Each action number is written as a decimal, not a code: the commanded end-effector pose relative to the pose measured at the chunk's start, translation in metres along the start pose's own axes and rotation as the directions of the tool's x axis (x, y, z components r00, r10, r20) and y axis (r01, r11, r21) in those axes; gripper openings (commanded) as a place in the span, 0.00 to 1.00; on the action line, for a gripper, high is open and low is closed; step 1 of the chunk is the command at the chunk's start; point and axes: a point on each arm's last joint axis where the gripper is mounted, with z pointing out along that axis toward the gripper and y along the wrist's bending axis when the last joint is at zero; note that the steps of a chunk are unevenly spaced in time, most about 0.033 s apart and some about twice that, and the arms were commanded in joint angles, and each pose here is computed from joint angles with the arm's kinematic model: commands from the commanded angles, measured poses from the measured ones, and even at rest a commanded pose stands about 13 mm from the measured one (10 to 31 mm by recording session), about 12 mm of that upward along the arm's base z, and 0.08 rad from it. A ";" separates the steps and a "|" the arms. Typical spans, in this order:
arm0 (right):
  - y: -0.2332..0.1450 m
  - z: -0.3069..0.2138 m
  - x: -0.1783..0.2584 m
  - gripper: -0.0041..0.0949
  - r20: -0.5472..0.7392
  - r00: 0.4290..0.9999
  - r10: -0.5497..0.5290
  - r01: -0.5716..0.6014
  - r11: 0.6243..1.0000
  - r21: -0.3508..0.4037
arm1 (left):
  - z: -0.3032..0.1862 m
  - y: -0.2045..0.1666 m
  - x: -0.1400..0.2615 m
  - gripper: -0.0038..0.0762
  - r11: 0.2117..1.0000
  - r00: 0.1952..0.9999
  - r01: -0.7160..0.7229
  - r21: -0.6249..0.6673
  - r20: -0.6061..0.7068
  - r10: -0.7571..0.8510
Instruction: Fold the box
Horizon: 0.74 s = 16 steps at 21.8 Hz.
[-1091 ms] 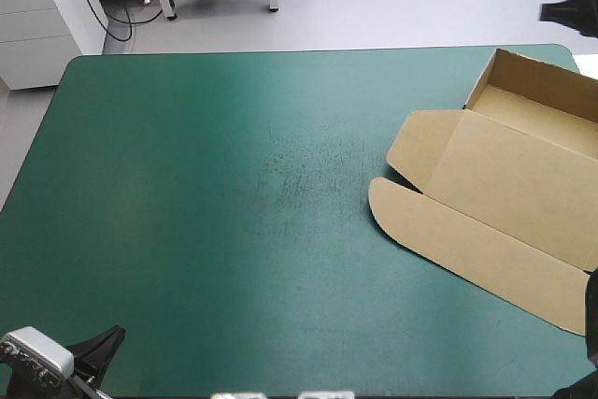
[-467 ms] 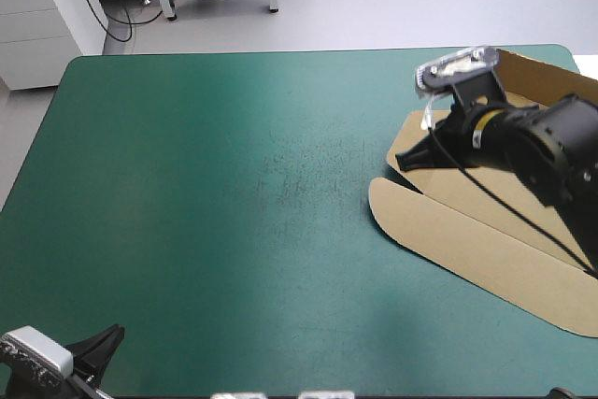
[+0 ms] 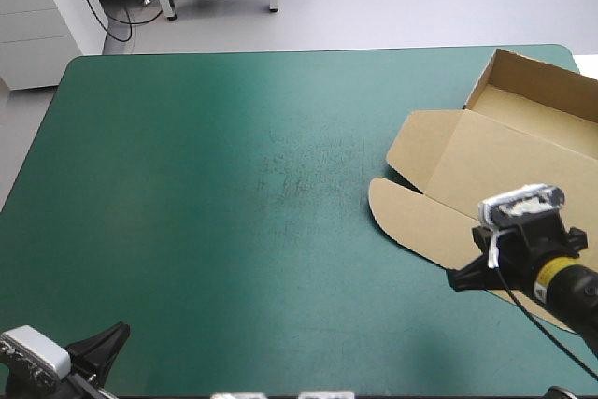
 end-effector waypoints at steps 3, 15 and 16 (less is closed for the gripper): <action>-0.008 -0.018 0.039 0.02 0.178 0.984 0.016 -0.008 0.999 -0.045 | -0.006 -0.003 -0.019 0.04 0.999 0.983 0.032 0.040 0.179 -0.039; -0.013 -0.012 0.097 0.02 0.238 0.971 0.032 -0.015 0.997 -0.072 | -0.006 -0.003 -0.017 0.04 0.999 0.985 0.033 0.043 0.166 -0.040; -0.013 -0.012 0.097 0.02 0.236 0.971 0.032 -0.015 0.997 -0.072 | -0.006 -0.003 -0.017 0.04 0.998 0.986 0.033 0.044 0.165 -0.040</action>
